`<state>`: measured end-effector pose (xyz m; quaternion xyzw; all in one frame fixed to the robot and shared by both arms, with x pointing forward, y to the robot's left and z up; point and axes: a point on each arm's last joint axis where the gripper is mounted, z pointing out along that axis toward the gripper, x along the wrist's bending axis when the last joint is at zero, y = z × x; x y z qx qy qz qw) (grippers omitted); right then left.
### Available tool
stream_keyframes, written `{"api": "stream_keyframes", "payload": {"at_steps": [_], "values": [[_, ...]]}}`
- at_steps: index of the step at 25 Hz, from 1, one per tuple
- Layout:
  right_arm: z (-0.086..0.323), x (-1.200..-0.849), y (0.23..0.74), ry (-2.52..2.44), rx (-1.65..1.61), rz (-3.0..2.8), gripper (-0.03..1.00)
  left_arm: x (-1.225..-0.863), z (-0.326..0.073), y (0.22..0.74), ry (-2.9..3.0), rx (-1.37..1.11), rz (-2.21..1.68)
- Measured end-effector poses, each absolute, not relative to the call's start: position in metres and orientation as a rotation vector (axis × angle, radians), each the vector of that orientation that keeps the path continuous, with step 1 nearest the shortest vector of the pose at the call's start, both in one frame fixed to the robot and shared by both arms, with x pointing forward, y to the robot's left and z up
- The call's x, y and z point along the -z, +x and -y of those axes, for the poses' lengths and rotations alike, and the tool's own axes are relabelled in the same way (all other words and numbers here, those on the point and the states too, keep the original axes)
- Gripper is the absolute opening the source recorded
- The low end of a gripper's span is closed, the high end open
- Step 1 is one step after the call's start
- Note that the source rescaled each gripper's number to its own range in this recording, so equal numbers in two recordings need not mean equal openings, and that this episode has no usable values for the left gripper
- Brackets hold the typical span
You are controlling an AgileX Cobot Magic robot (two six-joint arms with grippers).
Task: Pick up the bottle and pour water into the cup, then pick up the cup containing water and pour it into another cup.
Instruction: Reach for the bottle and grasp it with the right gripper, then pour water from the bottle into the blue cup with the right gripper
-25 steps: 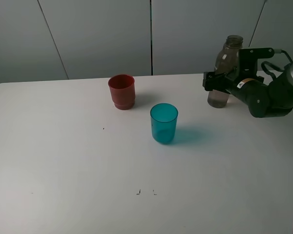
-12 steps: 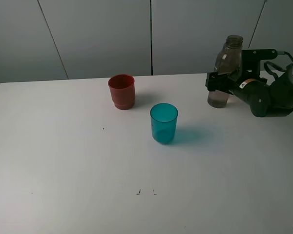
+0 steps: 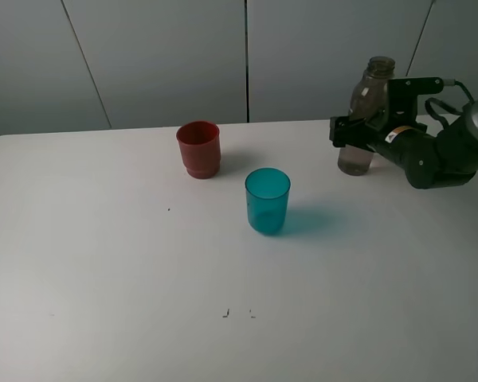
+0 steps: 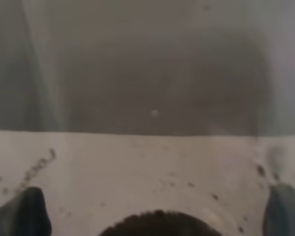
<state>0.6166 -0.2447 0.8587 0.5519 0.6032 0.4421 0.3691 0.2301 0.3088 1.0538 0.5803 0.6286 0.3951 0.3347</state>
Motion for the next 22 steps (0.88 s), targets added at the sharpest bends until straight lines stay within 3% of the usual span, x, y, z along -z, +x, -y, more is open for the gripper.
{"api": "stream_keyframes", "payload": {"at_steps": [1,2,3,4,22], "values": [[0.2445,-0.8584,0.6165,1.416,-1.133,-1.552,0.79,-1.0538,-0.3088,0.2301,1.514,-1.031,-1.64],[0.2445,-0.8583,0.6165,1.418,-1.132,-1.554,0.53,-1.0538,-0.3088,0.2301,1.514,-1.031,-1.64],[0.2446,-0.858,0.6164,1.42,-1.13,-1.556,0.2,-1.0538,-0.3088,0.2301,1.514,-1.031,-1.64],[0.2452,-0.8577,0.6164,1.423,-1.127,-1.556,0.0,-1.0538,-0.3088,0.2301,1.514,-1.031,-1.64],[0.2421,-0.8575,0.6166,1.36,-1.111,-1.632,0.02,-1.0538,-0.3088,0.2301,1.514,-1.031,-1.64]]}}
